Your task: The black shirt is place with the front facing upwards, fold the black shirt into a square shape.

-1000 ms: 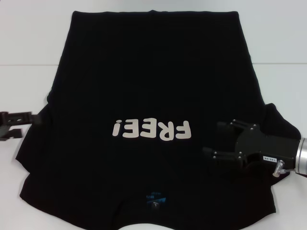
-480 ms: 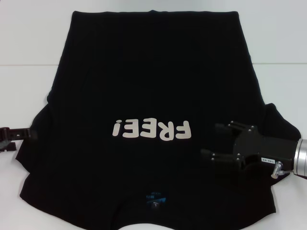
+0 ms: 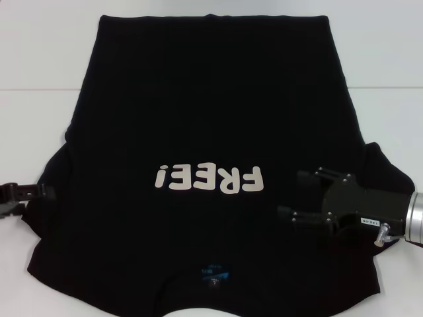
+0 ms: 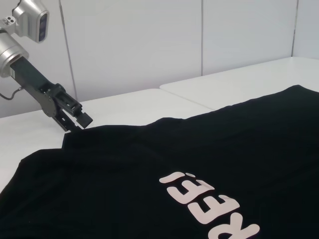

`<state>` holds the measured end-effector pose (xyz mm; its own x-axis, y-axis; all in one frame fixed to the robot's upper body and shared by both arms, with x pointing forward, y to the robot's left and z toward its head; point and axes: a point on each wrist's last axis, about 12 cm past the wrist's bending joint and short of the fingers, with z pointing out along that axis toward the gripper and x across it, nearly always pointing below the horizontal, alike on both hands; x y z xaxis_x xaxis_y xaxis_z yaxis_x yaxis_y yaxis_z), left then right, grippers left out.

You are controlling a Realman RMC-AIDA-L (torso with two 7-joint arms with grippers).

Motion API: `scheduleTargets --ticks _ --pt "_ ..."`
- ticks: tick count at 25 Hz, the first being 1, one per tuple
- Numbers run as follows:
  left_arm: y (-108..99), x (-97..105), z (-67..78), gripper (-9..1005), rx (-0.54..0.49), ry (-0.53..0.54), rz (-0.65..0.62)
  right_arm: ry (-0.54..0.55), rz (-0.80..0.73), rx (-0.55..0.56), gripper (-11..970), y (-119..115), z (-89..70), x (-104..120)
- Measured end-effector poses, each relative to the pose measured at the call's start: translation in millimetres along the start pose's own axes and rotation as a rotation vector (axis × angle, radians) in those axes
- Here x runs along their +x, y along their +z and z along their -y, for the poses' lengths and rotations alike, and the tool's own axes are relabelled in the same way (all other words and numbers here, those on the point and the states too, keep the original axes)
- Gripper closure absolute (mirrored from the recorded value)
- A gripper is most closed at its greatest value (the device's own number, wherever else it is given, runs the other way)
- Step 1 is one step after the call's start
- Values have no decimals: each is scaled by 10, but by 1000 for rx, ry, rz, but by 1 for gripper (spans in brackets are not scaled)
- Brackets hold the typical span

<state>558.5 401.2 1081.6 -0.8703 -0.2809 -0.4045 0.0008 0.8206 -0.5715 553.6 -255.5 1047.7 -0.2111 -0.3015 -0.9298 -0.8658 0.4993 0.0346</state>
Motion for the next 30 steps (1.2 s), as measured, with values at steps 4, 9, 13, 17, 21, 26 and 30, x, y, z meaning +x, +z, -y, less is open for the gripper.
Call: scheduleTargets --ticks 4,9,13,17,21,26,30 --pt "53 21 41 70 -3 21 -33 1 4 -6 44 -3 -10 -1" --pt "77 10 73 153 -22 49 -45 5 10 -14 44 -12 -25 3" --pt "83 16 81 290 -25 60 -39 6 14 -17 44 -22 -29 3" --pt "84 10 83 510 -28 66 -37 7 14 -17 44 -24 -31 7" --pt "84 7 85 651 -28 68 -36 7 14 -17 44 -24 -30 6" --pt "65 -17 84 805 -32 73 -28 6 16 -16 44 -23 -27 2" --pt "51 -31 81 917 -34 66 -18 3 15 -12 43 -18 -15 -8"
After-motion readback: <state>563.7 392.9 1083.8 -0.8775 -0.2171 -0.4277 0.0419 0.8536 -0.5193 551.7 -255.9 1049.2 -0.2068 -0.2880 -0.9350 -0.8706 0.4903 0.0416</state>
